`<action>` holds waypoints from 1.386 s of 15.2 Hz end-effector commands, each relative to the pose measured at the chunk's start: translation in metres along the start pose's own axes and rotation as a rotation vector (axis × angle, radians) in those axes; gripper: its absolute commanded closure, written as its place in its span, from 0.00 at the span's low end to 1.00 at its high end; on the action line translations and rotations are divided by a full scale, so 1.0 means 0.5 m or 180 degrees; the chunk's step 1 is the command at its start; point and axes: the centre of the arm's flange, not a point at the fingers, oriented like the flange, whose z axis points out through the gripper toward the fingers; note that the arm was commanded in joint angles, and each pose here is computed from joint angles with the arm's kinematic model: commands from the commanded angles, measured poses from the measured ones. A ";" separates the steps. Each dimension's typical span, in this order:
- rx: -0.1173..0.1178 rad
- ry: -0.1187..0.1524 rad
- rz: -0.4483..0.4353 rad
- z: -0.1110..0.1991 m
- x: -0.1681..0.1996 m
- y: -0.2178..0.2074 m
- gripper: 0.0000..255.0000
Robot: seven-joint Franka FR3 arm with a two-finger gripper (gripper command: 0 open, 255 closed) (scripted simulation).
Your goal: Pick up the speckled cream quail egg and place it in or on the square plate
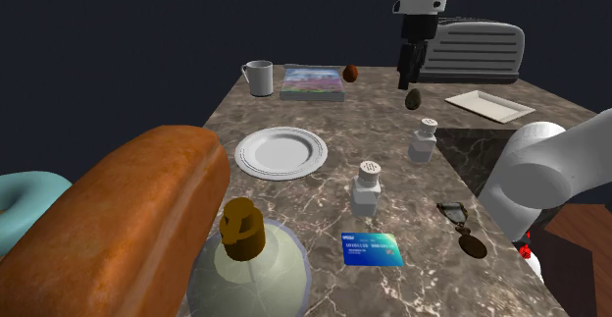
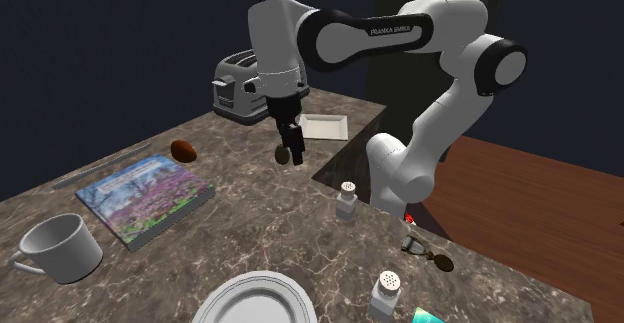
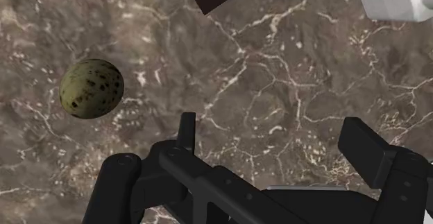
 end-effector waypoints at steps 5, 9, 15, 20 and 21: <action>0.0076 0.0147 0.0058 0.007 -0.012 0.113 0.00; 0.0153 0.0295 0.0115 0.017 -0.025 0.225 0.00; 0.0190 0.0368 0.0144 0.066 -0.027 0.278 0.00; 0.0190 0.0368 0.0143 0.103 -0.023 0.276 0.00; 0.0190 0.0368 0.0144 0.103 -0.023 0.276 0.00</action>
